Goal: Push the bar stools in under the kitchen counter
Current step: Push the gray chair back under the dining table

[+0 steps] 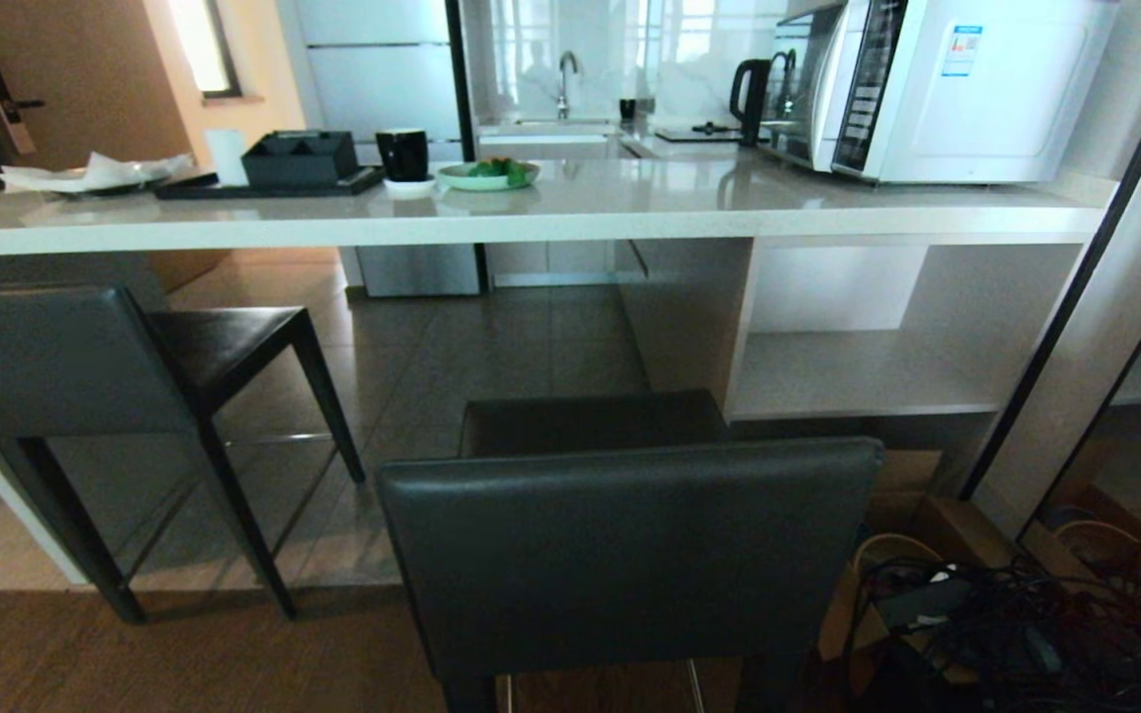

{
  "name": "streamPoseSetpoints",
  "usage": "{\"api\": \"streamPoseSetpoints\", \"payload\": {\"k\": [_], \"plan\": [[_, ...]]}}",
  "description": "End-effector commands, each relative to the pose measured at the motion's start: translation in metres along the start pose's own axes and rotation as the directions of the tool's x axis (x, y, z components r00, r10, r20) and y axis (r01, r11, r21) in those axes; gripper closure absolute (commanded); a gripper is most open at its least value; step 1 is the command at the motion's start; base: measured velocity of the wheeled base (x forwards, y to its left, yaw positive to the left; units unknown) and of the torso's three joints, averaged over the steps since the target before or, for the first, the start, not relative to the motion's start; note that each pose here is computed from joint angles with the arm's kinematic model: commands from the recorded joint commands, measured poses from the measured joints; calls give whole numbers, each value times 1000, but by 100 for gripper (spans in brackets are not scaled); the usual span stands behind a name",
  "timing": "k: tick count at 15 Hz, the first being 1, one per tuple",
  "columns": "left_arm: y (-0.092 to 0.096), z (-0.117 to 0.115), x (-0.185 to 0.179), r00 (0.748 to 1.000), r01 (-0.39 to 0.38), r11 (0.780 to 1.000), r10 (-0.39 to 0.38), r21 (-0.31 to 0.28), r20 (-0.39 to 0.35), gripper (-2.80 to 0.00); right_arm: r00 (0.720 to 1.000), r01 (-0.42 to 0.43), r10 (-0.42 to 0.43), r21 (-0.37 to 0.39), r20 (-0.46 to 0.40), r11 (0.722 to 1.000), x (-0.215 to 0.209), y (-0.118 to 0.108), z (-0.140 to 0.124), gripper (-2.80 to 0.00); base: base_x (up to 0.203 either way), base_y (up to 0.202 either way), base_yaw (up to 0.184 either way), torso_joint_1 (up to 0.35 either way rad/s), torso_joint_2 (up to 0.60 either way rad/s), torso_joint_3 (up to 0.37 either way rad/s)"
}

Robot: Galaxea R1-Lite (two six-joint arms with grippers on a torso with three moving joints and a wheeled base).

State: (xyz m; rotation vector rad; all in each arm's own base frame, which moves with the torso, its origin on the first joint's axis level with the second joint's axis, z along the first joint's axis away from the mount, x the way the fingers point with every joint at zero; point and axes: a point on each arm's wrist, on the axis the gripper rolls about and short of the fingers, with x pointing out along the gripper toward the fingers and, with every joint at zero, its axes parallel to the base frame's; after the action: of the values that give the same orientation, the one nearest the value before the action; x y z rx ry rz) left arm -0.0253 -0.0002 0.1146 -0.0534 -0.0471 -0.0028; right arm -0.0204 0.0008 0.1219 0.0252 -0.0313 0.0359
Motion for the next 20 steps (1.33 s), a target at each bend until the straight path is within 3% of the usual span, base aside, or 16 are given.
{"api": "streamPoseSetpoints", "payload": {"k": [1, 3, 6, 9, 12, 17, 20], "plan": [[-1, 28, 20, 996, -11, 999, 8, -34, -84, 0, 994, 1, 1, 25, -113, 1000, 26, 0, 22, 0, 0, 0, 0, 0, 0, 0], [-2, 51, 56, 988, -18, 998, 9, -62, -153, 0, 989, 2, 4, 44, -147, 999, 63, -1, 42, 0, 0, 0, 0, 0, 0, 0], [-5, 54, 112, 982, 10, 998, -21, -64, -186, 0, 982, -30, 39, 53, -182, 998, 129, 1, 50, 0, 0, 0, 0, 0, 0, 0], [-17, 37, 152, 975, 80, 995, -90, -57, -205, 0, 976, -155, 156, 21, -152, 988, 180, 21, 39, 0, 0, 0, 0, 0, 0, 0], [-43, 20, 178, 971, 114, 993, -119, -36, -209, 0, 966, -227, 225, -2, -127, 974, 204, 46, 16, 0, 0, 0, 0, 0, 0, 0], [-81, -17, 188, 966, 147, 989, -145, -4, -216, 0, 953, -256, 250, -17, -172, 966, 210, 58, -27, 0, 0, 0, 0, 0, 0, 0], [-104, -37, 198, 963, 149, 988, -138, 30, -230, 0, 954, -257, 251, -18, -164, 966, 218, 62, -28, 0, 0, 0, 0, 0, 0, 0]]}}
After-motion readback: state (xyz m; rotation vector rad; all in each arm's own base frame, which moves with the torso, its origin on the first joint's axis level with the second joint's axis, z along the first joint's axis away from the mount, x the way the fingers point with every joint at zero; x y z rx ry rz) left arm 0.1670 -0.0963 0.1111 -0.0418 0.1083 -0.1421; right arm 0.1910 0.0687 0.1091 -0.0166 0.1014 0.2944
